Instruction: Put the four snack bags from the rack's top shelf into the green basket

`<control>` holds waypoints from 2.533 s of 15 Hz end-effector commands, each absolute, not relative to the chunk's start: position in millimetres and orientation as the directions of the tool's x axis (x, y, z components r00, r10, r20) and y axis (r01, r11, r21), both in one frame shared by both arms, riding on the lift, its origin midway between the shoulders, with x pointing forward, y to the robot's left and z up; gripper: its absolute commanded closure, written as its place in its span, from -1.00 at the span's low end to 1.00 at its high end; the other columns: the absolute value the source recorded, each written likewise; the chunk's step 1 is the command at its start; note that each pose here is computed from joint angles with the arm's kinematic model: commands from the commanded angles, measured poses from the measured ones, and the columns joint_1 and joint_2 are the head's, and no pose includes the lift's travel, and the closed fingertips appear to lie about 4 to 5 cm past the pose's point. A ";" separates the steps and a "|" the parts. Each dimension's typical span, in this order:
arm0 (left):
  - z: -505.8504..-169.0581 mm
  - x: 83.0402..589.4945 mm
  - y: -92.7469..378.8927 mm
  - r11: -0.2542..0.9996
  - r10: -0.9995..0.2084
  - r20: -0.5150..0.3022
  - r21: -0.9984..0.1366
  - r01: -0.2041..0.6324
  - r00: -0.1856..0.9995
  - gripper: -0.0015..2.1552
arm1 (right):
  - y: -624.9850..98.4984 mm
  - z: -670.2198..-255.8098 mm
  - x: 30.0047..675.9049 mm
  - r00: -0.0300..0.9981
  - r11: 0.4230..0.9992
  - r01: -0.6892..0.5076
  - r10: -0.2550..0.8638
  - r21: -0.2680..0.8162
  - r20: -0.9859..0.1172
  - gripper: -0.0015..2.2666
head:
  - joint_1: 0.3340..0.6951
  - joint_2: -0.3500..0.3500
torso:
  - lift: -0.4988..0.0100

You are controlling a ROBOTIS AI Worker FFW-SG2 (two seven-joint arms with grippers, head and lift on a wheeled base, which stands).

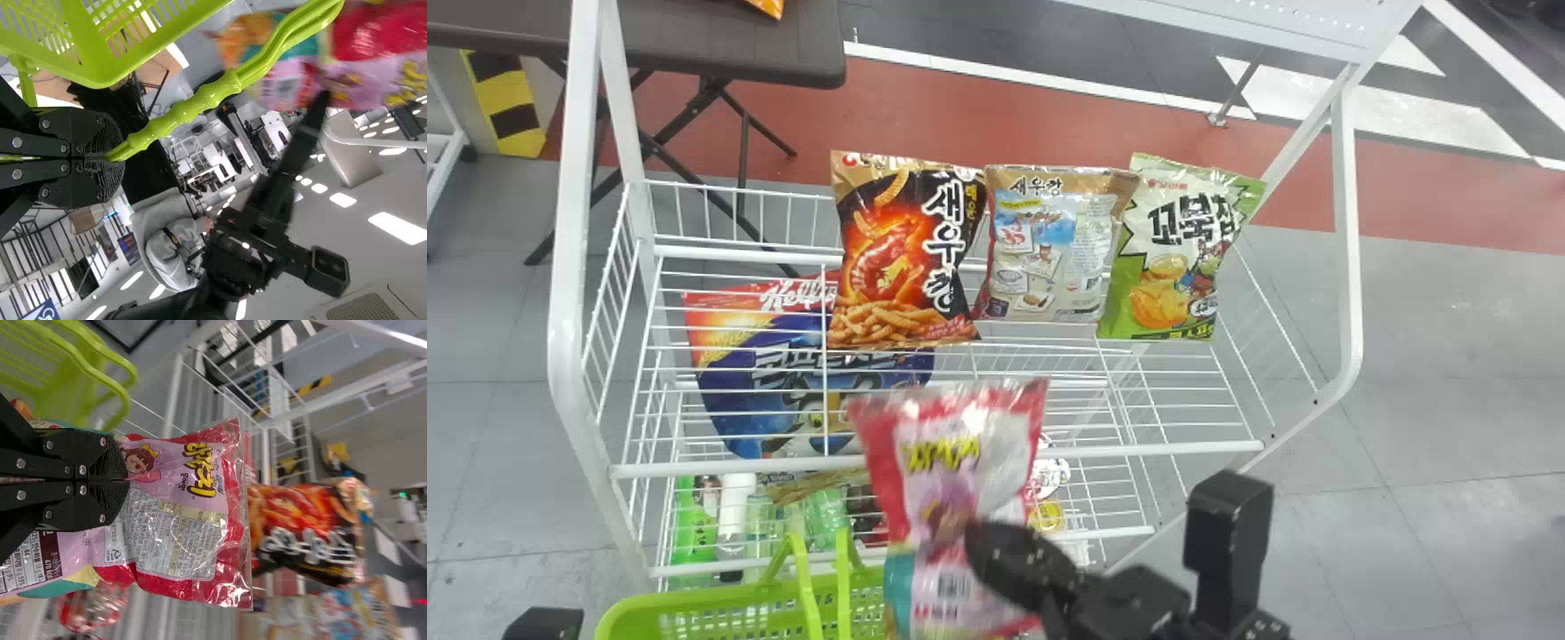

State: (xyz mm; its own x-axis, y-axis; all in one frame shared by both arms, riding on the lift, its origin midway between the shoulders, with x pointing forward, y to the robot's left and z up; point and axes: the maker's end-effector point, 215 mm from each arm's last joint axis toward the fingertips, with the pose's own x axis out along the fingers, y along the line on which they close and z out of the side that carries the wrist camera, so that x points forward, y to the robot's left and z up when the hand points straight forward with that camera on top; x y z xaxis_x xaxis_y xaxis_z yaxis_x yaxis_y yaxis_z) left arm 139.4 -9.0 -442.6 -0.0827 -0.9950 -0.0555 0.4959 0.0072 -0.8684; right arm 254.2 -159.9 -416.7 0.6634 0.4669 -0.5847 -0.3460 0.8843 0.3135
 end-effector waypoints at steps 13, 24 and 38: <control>-441.5 139.9 -11.1 0.004 -0.995 -0.054 -0.866 0.500 -0.086 0.91 | -103.8 -507.6 162.0 0.362 0.836 -0.342 0.539 0.429 -0.761 0.01 | 1.00 -1.00 | 0.96; -440.6 137.1 -11.4 0.001 -0.995 -0.052 -0.865 0.502 -0.088 0.91 | -129.8 -343.7 380.0 0.959 0.962 -0.271 0.269 -0.017 -0.090 -0.95 | 1.00 -1.00 | 0.96; -444.8 134.1 -10.5 0.003 -0.993 -0.061 -0.868 0.497 -0.101 0.91 | -146.1 -432.4 527.5 0.938 0.985 -0.144 0.106 -0.093 -0.330 0.70 | 1.00 -0.71 | 0.96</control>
State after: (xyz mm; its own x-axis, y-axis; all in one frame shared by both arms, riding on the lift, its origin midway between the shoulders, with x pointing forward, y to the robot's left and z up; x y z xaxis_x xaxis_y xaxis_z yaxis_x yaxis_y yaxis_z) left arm 133.7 -8.8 -445.0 -0.0982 -0.9932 -0.0631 0.4970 0.0060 -0.8678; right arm 527.8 -138.3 -422.2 0.9500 0.1147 -0.2904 -0.1475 0.9846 -0.0934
